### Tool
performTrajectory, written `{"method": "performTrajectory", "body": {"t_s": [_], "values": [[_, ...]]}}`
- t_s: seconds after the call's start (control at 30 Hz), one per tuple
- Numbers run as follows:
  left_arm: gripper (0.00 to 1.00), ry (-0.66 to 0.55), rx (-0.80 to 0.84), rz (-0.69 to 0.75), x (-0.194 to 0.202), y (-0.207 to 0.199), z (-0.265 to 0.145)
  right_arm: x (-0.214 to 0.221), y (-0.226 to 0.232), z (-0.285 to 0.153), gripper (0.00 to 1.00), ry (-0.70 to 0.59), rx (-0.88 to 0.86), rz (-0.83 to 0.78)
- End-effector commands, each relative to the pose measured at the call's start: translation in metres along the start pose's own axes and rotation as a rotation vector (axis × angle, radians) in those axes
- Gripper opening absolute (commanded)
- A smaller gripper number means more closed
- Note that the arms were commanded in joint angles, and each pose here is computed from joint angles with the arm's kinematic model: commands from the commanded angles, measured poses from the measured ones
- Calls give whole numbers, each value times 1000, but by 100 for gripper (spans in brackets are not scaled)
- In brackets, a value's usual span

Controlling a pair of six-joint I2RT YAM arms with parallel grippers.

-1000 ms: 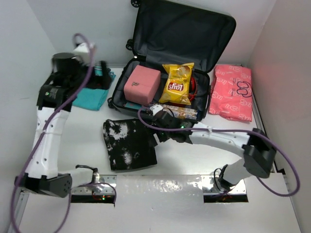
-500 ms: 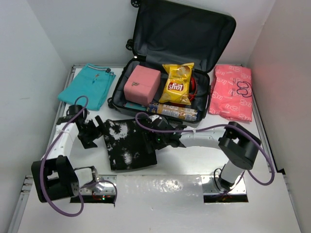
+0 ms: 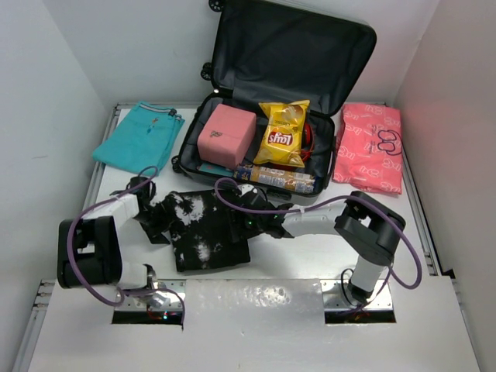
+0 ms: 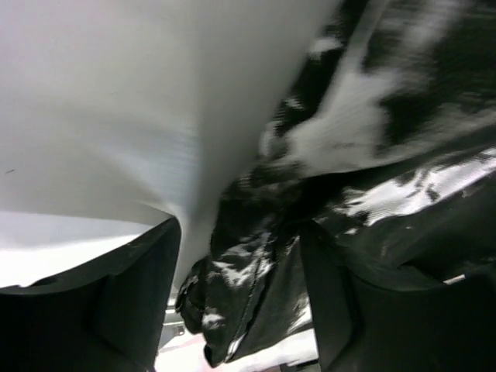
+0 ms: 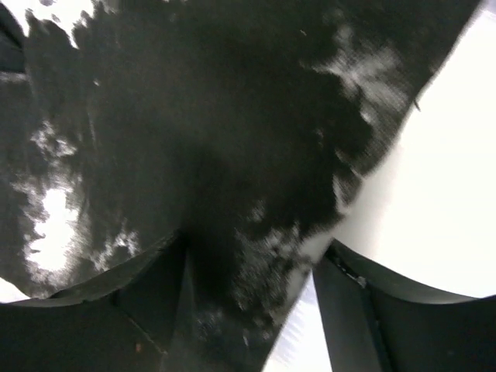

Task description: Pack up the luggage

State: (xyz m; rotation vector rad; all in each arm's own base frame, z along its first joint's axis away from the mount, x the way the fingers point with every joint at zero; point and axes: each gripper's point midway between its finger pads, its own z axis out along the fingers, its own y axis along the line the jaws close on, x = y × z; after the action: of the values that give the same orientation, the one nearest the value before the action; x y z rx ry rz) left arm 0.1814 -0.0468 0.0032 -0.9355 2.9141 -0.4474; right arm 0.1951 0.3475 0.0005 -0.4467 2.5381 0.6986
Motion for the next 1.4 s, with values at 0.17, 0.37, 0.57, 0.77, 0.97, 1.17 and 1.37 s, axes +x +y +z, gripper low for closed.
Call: {"method": "performTrajectory", "body": {"t_s": [0.17, 0.37, 0.57, 0.77, 0.97, 1.17, 1.37], "values": [[49, -90, 127, 143, 0, -34, 20, 3, 6, 24, 49, 23, -28, 15], [11, -126, 173, 145, -7, -43, 22, -3, 20, 27, 25, 36, -76, -4], [0, -235, 150, 273, -36, -55, -10, -13, 22, 21, 0, 17, -65, -38], [0, -253, 215, 370, -34, -73, -44, -39, 41, 1, 0, -54, -112, -62], [0, -304, 205, 358, -39, -73, -56, -58, 54, -14, 0, -115, -146, -84], [0, -299, 197, 445, -36, -80, -89, -81, 73, -34, 0, -179, -181, -148], [0, -326, 237, 528, -32, -97, -132, -109, 111, -53, 0, -235, -243, -222]]}}
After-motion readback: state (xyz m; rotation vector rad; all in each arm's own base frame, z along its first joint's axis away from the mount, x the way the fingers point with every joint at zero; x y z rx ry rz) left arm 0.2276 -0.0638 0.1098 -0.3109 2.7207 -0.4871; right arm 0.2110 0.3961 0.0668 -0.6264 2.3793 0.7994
